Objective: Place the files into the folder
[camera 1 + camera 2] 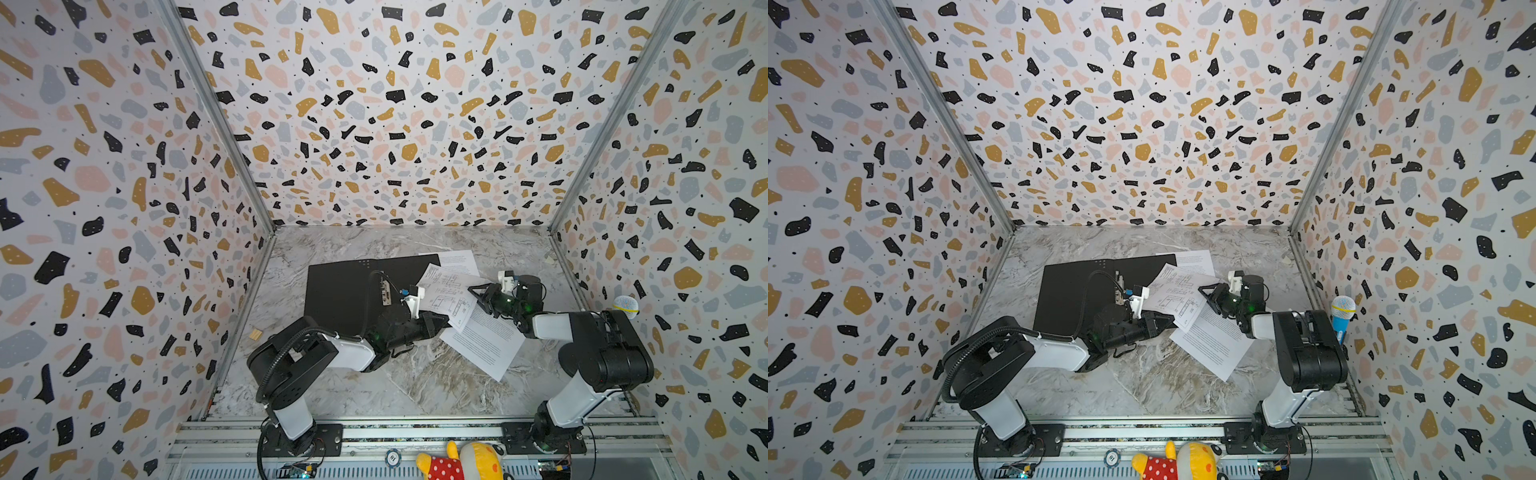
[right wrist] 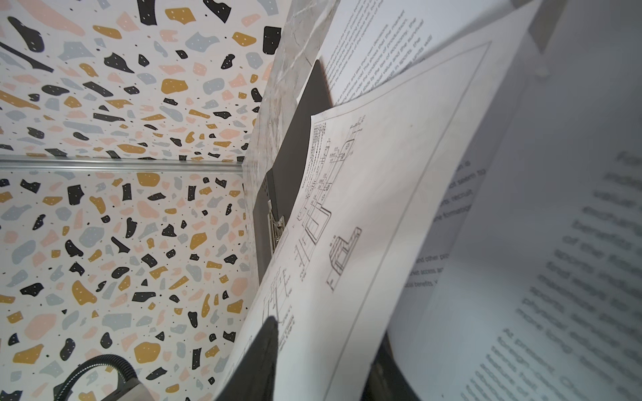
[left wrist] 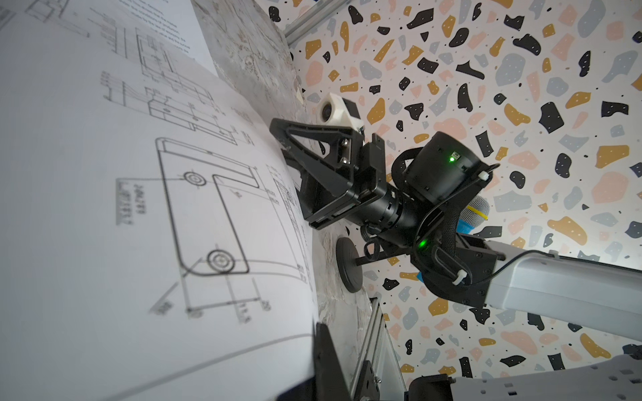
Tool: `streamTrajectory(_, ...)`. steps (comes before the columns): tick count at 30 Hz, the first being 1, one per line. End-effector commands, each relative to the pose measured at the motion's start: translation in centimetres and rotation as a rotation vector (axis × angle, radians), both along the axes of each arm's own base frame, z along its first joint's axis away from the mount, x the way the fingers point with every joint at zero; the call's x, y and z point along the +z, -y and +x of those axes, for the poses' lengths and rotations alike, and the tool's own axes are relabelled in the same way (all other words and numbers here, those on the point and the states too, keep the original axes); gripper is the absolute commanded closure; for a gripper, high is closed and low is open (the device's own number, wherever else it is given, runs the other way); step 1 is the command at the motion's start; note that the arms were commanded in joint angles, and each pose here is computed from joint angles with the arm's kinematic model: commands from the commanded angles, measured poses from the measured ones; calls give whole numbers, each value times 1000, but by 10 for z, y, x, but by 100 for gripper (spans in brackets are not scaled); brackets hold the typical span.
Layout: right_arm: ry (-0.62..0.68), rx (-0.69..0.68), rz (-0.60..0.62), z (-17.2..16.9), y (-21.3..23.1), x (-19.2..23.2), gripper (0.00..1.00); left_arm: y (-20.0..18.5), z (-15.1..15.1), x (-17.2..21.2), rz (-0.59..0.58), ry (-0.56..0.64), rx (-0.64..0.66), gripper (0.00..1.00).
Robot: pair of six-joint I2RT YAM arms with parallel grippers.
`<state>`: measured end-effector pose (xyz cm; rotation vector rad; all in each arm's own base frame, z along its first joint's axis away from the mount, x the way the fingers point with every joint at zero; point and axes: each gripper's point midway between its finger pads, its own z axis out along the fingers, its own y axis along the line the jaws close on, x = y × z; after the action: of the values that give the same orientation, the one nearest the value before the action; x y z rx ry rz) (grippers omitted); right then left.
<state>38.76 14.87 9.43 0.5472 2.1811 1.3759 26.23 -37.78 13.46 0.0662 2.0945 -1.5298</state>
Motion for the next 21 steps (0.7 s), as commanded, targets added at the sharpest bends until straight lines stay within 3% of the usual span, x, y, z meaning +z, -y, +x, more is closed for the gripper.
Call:
streamTrajectory(1,28,-4,1,8,-2,7,66,1,-5,12,-44,41,-17,99)
streamTrajectory(6,26,-17,12,5,-1,8,65,0,-5,7,-51,23,-5,98)
streamTrajectory(17,32,-7,5,6,-2,8,88,0,-10,-13,-52,-20,-8,93)
streamTrajectory(21,31,-7,-10,7,-1,6,91,-2,-11,-21,-37,-38,-7,68)
